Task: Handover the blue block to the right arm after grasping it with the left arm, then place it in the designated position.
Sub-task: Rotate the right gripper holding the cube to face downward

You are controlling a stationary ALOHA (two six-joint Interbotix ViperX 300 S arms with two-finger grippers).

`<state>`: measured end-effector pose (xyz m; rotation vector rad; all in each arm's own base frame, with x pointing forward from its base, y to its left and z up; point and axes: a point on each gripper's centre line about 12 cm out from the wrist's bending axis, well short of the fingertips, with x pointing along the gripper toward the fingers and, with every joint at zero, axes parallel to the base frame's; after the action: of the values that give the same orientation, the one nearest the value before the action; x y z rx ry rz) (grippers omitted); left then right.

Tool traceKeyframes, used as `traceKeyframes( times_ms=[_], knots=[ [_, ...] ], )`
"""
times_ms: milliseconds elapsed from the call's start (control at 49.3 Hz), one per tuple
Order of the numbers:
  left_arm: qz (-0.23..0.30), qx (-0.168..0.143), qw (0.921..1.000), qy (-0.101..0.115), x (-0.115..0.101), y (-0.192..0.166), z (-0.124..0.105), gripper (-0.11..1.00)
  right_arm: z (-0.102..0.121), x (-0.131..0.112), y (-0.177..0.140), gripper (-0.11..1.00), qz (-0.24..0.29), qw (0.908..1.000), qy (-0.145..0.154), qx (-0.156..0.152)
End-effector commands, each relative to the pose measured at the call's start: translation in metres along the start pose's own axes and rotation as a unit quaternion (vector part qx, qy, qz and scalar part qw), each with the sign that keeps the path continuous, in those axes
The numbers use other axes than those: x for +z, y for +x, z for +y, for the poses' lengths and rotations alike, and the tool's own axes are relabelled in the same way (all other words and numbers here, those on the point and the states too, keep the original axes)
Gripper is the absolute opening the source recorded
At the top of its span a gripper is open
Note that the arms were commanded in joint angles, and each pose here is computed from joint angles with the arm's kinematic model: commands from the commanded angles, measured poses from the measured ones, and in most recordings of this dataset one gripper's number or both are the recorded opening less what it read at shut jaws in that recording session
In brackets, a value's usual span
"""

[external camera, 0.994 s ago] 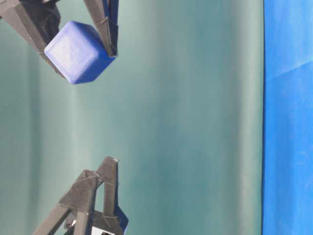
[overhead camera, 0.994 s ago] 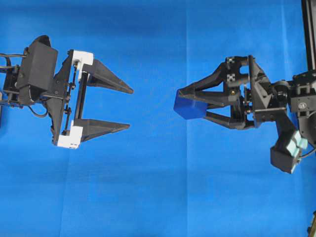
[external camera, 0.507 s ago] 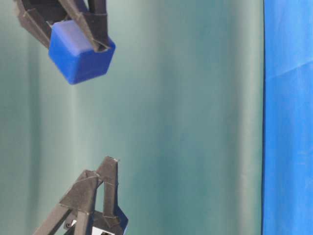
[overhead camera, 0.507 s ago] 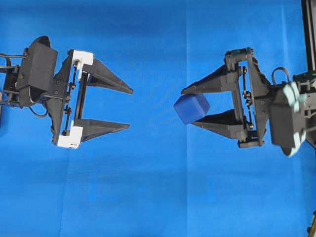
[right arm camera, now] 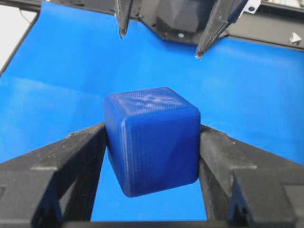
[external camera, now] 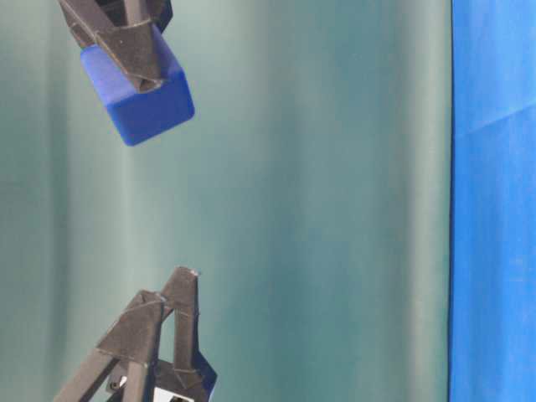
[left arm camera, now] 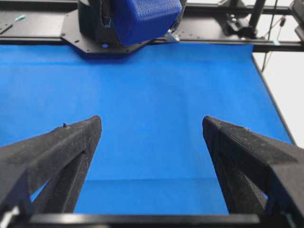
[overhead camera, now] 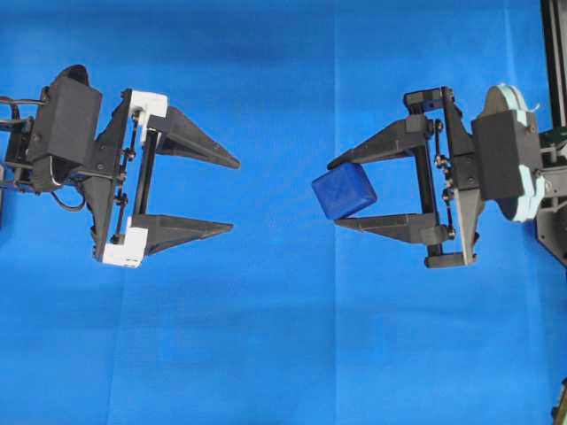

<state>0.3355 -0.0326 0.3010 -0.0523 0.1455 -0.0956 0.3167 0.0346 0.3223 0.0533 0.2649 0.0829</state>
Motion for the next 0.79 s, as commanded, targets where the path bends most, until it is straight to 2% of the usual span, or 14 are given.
traceKeyframes(
  times_ms=[0,183,771],
  knots=[
    [-0.023,-0.002,0.9997,0.000,0.0144,-0.0027,-0.0014,0.91,0.0015,0.0088,-0.0036,0.49,-0.015,0.9999,0.008,0.004],
    [-0.023,-0.002,0.9997,0.000,0.0146,-0.0022,-0.0014,0.91,0.0014,0.0086,-0.0036,0.49,-0.014,0.9996,0.023,0.003],
    [-0.024,-0.003,0.9997,0.000,0.0150,-0.0026,-0.0019,0.91,0.0012,0.0085,-0.0036,0.49,-0.013,0.9997,0.021,0.003]
  ],
)
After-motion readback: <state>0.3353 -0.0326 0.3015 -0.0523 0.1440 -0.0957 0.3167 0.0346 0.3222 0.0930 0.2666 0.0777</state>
